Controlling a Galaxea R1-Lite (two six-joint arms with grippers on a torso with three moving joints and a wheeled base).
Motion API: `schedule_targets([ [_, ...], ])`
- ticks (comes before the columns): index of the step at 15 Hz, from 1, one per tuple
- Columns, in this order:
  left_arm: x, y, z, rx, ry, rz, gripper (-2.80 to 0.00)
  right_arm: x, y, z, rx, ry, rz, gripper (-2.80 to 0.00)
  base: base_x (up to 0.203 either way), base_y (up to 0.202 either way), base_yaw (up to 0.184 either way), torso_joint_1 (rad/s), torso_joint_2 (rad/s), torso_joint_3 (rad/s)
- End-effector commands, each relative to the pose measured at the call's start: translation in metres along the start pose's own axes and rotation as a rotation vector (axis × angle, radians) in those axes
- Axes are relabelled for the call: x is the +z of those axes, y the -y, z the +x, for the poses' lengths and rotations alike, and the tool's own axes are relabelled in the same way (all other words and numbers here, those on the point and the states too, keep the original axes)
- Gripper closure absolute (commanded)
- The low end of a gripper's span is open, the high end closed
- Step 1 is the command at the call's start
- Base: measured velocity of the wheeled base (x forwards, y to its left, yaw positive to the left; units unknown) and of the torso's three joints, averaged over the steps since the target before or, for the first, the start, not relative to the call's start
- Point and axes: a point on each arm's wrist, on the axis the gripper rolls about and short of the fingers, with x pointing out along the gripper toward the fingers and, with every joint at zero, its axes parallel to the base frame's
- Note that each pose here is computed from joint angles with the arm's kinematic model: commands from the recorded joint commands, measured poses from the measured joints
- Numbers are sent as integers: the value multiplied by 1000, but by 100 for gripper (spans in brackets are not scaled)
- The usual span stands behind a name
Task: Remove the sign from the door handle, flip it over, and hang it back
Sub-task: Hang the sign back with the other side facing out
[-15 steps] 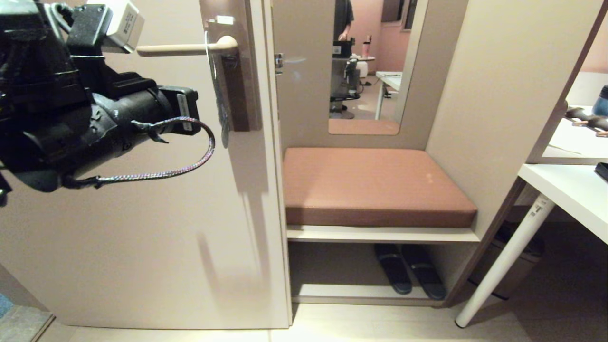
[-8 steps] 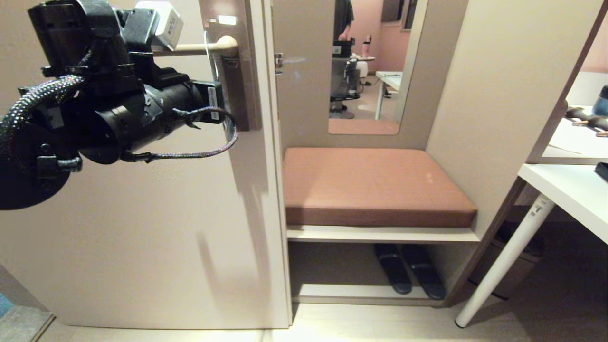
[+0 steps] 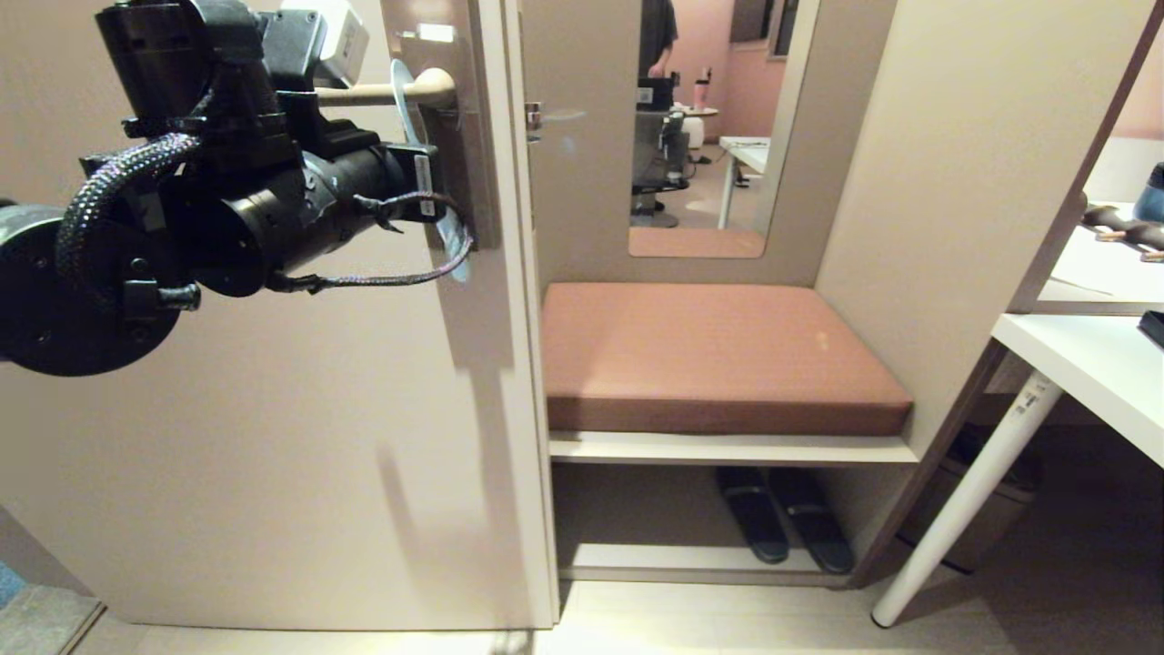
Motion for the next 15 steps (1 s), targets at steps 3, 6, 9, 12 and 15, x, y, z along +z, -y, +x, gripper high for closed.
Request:
schedule_targets([
  [3,3,2,5,-2,12,1,0,0,0,0,0,-1,0,0,0,0,0,0,0,0],
  [6,3,2,4,-5,13,1,0,0,0,0,0,-1,0,0,0,0,0,0,0,0],
  [9,7,7,0,-21,24,-1,0,0,0,0,0,-1,0,0,0,0,0,0,0,0],
  [12,10,17,-8,-54,28,-4,0,0,0,0,0,-1,0,0,0,0,0,0,0,0],
  [15,9,24,-11,-76,20,-1,0,0,0,0,0,-1,0,0,0,0,0,0,0,0],
])
